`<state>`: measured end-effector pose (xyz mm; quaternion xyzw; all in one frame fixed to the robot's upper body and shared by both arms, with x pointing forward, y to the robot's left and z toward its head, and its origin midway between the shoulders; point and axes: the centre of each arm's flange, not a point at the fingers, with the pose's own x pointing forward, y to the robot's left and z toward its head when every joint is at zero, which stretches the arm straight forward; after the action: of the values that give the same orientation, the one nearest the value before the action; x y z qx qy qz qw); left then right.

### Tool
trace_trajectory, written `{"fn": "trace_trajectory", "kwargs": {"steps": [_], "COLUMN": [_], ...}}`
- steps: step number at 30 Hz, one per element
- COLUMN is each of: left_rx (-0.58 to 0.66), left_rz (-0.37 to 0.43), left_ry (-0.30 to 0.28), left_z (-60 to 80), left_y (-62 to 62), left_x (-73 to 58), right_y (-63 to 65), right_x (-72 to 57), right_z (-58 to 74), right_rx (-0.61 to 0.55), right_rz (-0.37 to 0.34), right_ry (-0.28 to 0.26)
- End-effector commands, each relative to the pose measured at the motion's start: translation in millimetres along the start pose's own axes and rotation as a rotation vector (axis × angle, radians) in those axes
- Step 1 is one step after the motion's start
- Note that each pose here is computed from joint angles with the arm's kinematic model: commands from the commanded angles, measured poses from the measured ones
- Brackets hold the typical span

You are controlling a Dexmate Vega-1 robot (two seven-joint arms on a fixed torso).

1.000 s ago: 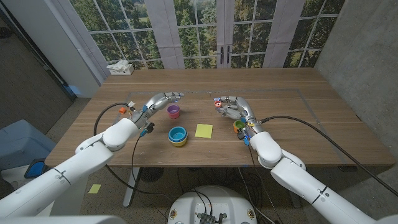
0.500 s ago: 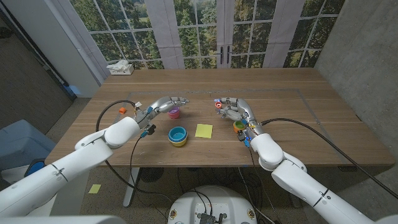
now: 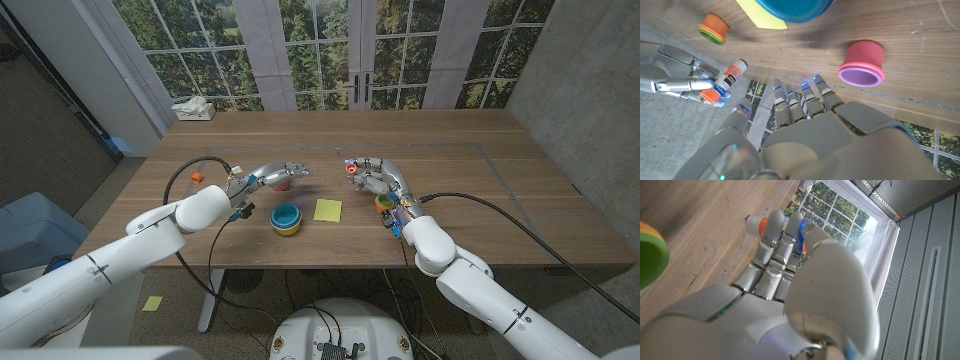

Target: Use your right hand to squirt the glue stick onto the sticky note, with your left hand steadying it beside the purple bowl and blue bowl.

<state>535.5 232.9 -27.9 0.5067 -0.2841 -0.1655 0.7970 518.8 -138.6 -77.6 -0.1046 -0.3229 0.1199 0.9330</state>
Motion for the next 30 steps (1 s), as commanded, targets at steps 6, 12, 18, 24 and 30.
{"fn": "trace_trajectory", "kwargs": {"steps": [6, 12, 18, 24, 30], "left_rx": [0.178, 0.229, 0.243, 0.266, 0.305], "left_rz": [-0.102, -0.133, -0.193, -0.24, -0.287], "left_ry": [-0.005, 0.004, 0.005, 0.001, 0.004], "left_z": [8.2, 11.1, 12.1, 14.3, 18.9], "left_y": [-11.1, -15.9, -23.0, -29.2, -35.2], "left_x": [6.9, 9.4, 14.0, 18.0, 22.8], "right_y": [-0.4, -0.6, -1.4, -2.0, -2.7], "right_x": [-1.4, -1.3, -2.5, -3.3, -4.5], "right_z": [-1.8, -2.3, -2.4, -3.0, -4.6], "right_rx": [0.022, 0.025, 0.029, 0.03, 0.039], "right_rz": [-0.005, -0.004, -0.005, -0.009, -0.015], "right_ry": [0.011, 0.011, 0.011, 0.013, 0.011]}}
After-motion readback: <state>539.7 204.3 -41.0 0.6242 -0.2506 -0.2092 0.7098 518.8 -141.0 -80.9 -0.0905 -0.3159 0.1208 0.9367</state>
